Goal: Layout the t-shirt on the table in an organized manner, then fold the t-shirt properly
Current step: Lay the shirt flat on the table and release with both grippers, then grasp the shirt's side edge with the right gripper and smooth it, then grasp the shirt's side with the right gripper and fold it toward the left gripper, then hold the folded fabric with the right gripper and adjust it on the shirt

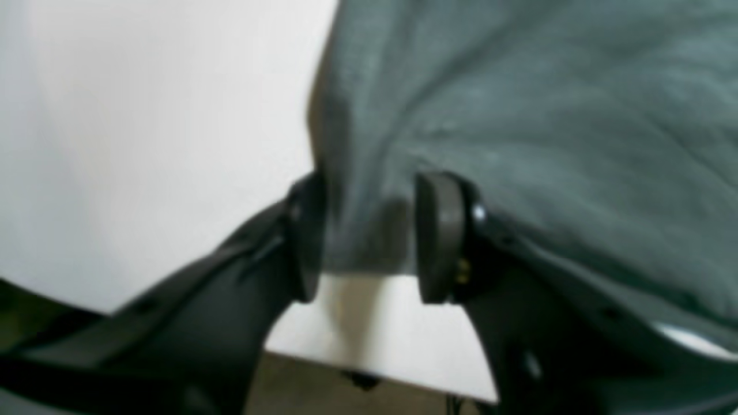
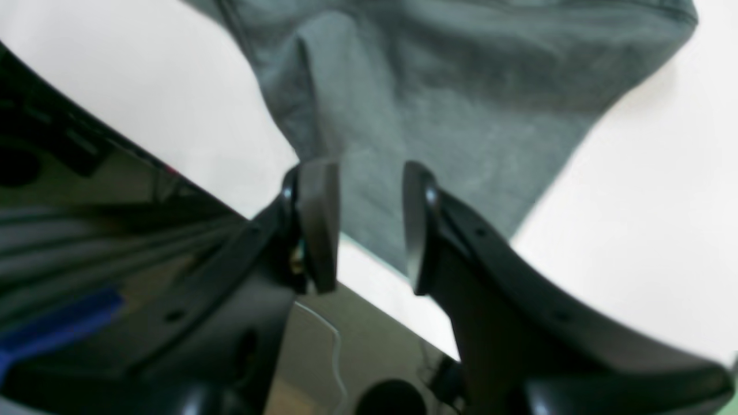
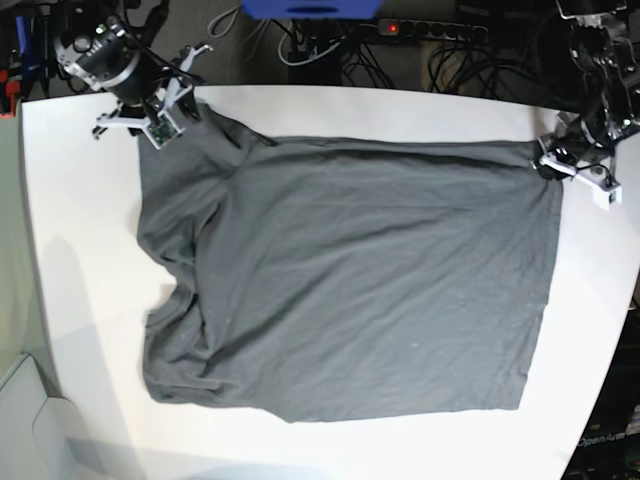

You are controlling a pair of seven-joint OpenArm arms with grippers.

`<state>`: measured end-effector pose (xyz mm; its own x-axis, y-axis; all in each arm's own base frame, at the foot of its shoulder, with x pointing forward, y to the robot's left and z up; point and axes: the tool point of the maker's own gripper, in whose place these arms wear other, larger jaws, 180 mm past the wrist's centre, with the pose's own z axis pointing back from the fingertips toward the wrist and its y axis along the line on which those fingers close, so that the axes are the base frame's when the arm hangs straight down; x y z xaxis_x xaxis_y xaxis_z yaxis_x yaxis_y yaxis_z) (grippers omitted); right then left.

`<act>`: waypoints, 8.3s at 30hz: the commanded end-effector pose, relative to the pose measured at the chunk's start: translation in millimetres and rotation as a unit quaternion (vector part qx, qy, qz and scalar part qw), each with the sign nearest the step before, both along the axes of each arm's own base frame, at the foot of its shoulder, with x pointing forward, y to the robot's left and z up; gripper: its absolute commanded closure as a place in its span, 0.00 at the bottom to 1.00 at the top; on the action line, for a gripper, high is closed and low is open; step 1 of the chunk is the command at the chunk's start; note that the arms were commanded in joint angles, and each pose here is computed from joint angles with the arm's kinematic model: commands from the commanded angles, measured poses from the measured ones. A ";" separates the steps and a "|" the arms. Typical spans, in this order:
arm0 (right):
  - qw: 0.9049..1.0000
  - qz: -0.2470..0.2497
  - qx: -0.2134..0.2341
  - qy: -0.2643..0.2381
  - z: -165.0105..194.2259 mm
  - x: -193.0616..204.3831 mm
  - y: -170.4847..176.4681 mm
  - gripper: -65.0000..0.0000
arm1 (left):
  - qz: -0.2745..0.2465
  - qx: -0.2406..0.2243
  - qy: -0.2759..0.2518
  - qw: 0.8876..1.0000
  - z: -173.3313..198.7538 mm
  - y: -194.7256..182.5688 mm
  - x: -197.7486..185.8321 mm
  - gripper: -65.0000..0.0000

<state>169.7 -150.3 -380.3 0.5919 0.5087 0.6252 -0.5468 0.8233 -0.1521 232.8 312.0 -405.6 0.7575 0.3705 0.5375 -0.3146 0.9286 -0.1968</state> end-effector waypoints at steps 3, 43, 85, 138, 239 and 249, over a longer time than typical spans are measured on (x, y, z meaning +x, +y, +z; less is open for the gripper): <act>0.998 -0.037 -0.026 -0.035 17.3 14.5 -34.8 0.69 | -0.009 0.031 -0.042 0.999 33.4 8.0 8.9 0.58; 0.998 -0.043 0.046 -0.007 -26.4 268.0 9.4 0.99 | -0.021 0.065 0.010 0.998 -41.9 -15.4 91.7 1.00; 0.990 -0.105 -0.065 -0.066 57.8 291.1 -82.0 0.87 | 0.001 0.066 -0.024 0.998 16.4 -6.3 99.1 1.00; 0.983 -0.137 0.109 -0.056 -5.4 298.2 -66.2 0.38 | 0.011 0.058 0.058 0.997 -42.9 0.5 36.3 1.00; 0.989 0.103 -0.096 -0.046 -7.9 187.8 110.1 0.52 | 0.012 0.062 0.033 0.997 -44.3 -3.7 39.1 1.00; 0.987 0.092 -0.083 -0.101 30.7 200.0 118.2 0.52 | 0.013 0.062 0.031 0.997 -43.5 -3.7 40.5 1.00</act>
<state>362.0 -32.3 -359.8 0.3688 0.7089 0.6012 -0.6451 0.6609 -0.3836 293.1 307.2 -434.4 0.7239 0.3203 0.6110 -0.3335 0.9378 -0.0965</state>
